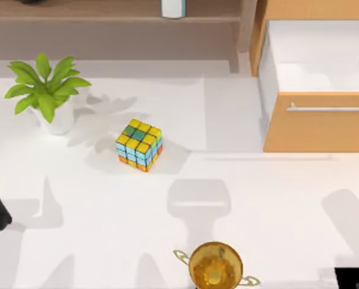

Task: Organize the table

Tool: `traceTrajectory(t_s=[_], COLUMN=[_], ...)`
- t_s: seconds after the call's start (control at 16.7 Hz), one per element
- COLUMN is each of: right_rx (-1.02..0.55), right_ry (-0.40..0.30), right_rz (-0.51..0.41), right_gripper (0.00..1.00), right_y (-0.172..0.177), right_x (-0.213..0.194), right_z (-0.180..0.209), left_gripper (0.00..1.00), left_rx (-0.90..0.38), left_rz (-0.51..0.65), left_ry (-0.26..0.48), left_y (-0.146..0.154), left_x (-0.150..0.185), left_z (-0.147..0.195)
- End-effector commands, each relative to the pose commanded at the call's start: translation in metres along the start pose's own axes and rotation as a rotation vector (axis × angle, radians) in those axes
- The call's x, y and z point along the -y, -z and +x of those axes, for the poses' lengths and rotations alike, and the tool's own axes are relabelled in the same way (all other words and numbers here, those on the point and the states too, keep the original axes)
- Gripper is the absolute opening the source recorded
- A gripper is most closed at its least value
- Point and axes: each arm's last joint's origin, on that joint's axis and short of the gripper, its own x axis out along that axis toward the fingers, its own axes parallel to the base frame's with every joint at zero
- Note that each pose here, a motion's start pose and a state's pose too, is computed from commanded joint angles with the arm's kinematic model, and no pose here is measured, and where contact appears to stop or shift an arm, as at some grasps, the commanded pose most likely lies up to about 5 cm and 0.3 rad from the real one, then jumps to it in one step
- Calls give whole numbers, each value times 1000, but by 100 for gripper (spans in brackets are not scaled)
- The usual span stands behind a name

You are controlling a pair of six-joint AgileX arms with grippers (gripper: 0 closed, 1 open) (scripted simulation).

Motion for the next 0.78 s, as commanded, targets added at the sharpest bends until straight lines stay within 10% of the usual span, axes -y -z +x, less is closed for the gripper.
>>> traceTrajectory(t_s=[0.78], right_rx=[59], right_ry=[-26], right_rz=[7], right_gripper=[0], right_y=[-7], right_x=[-2], right_z=[-9], left_gripper=[100], left_rx=[0], left_rz=[0], left_ry=[0], left_y=[0], left_x=[0], left_z=[0])
